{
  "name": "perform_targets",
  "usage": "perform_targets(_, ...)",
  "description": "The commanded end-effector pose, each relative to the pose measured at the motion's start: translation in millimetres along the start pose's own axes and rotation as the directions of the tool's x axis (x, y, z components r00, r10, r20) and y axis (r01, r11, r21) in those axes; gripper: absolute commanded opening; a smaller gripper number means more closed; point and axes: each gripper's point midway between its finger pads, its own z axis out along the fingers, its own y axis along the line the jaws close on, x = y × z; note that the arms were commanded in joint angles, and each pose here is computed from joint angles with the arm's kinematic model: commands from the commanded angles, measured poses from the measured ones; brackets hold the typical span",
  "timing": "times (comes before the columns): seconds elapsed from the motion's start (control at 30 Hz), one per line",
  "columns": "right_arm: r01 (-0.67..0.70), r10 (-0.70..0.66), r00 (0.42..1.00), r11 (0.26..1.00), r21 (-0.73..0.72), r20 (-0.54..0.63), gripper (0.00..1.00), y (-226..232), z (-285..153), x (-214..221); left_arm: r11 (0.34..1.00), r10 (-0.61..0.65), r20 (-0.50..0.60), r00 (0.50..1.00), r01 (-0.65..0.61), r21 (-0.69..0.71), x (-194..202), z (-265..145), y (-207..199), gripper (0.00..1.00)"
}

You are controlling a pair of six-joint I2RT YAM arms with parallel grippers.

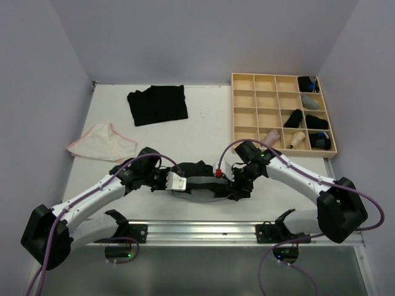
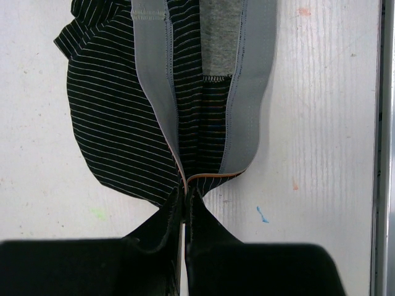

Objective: Roll the underwear
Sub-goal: Move the underwear to the center of the board

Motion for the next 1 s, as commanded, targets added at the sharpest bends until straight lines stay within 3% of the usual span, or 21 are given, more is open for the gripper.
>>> perform_targets(0.0, -0.006, 0.007, 0.998, 1.0, -0.025, 0.062, 0.54, 0.7, -1.5, -23.0, 1.0, -0.002, 0.033, 0.999, 0.003, -0.025, -9.8, -2.5, 9.2, 0.0)
perform_targets(0.37, 0.015, -0.014, 0.998, 1.0, -0.017, 0.056, 0.52, -4.3, 5.5, -24.5, 0.999, -0.02, 0.04, 0.999, 0.022, -0.027, -10.6, -0.5, 10.3, 0.0)
perform_targets(0.4, 0.021, -0.02, 0.998, 1.0, -0.009, 0.055, 0.39, -5.6, 5.9, -24.4, 0.999, -0.02, 0.04, 0.999, 0.022, -0.027, -10.3, -0.3, 10.2, 0.0)
perform_targets(0.47, 0.028, -0.029, 0.998, 0.999, 0.017, 0.062, 0.25, -9.3, 5.4, -25.1, 0.999, -0.022, 0.039, 0.999, 0.023, -0.028, -10.6, -0.8, 10.6, 0.0)
perform_targets(0.57, 0.041, -0.045, 0.996, 0.998, 0.052, 0.078, 0.16, -11.1, -1.3, -27.7, 0.999, -0.02, 0.038, 0.999, 0.021, -0.03, -11.0, -2.4, 10.4, 0.0)
perform_targets(0.67, 0.063, -0.069, 0.995, 0.995, 0.076, 0.079, 0.0, -10.2, -10.7, -28.4, 0.999, -0.023, 0.033, 0.999, 0.024, -0.04, -11.2, -5.9, 11.1, 0.0)
perform_targets(0.83, 0.089, -0.11, 0.987, 0.98, 0.177, 0.118, 0.0, -15.6, -40.2, -39.4, 0.994, -0.048, 0.06, 0.997, 0.054, -0.098, -25.3, -21.3, 24.4, 0.0)
perform_targets(0.97, 0.097, -0.143, 0.98, 0.951, 0.294, 0.14, 0.0, -35.7, -82.7, -53.8, 0.967, -0.069, 0.133, 0.989, 0.099, -0.237, -59.4, -57.2, 63.4, 0.0)
